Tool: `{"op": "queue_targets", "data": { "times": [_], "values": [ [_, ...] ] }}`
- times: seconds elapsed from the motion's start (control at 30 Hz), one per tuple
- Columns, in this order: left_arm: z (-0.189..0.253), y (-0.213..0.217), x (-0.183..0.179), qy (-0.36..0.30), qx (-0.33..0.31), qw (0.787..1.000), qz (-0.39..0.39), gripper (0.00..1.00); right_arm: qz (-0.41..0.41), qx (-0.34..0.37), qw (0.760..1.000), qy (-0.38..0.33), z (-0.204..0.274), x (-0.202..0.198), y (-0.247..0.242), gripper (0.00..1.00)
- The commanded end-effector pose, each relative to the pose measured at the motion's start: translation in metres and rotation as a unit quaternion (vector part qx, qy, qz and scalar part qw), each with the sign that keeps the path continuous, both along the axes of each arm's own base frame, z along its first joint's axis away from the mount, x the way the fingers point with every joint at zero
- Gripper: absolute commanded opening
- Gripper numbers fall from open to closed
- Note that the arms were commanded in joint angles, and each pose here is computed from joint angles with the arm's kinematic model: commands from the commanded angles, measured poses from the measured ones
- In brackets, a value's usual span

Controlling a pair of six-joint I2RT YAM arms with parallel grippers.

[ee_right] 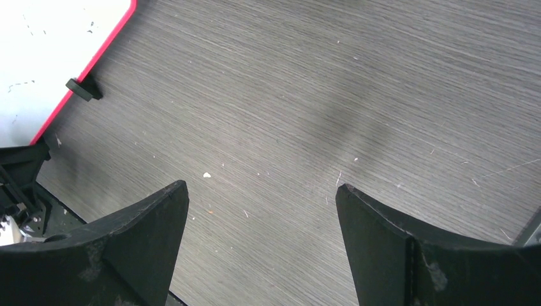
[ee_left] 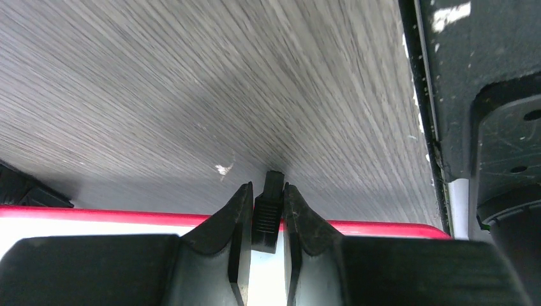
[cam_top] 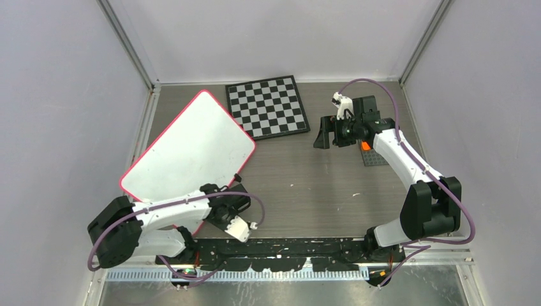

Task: Write a sentence on the whiteboard
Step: Move the whiteboard stand to the center of the board.

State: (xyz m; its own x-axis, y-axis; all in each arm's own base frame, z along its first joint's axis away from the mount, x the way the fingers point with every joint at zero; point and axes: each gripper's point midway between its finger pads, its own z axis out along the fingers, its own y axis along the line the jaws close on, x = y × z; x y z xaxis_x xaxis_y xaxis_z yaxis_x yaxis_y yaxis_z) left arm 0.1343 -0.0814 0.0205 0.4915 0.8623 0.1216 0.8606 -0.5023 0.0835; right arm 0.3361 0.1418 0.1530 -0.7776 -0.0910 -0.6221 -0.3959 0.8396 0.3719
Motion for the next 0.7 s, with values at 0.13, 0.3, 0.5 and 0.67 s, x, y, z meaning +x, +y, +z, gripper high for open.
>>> {"op": "queue_targets", "data": {
  "times": [0.13, 0.3, 0.5, 0.67],
  "values": [
    [0.017, -0.051, 0.017, -0.05, -0.033, 0.998, -0.036, 0.0, -0.006, -0.006, 1.0, -0.026, 0.013, 0.003, -0.003, 0.9],
    [0.014, -0.077, 0.014, -0.051, -0.028, 0.995, -0.08, 0.0, -0.017, -0.01, 0.999, -0.032, 0.017, 0.004, -0.007, 0.9],
    [0.017, -0.115, 0.009, -0.052, -0.027, 0.99, -0.131, 0.0, -0.048, 0.011, 0.998, -0.027, 0.027, 0.007, -0.029, 0.9],
    [0.015, -0.143, 0.007, -0.05, -0.022, 0.986, -0.156, 0.0, -0.089, 0.027, 0.995, -0.023, 0.033, 0.011, -0.063, 0.9]
  ]
}}
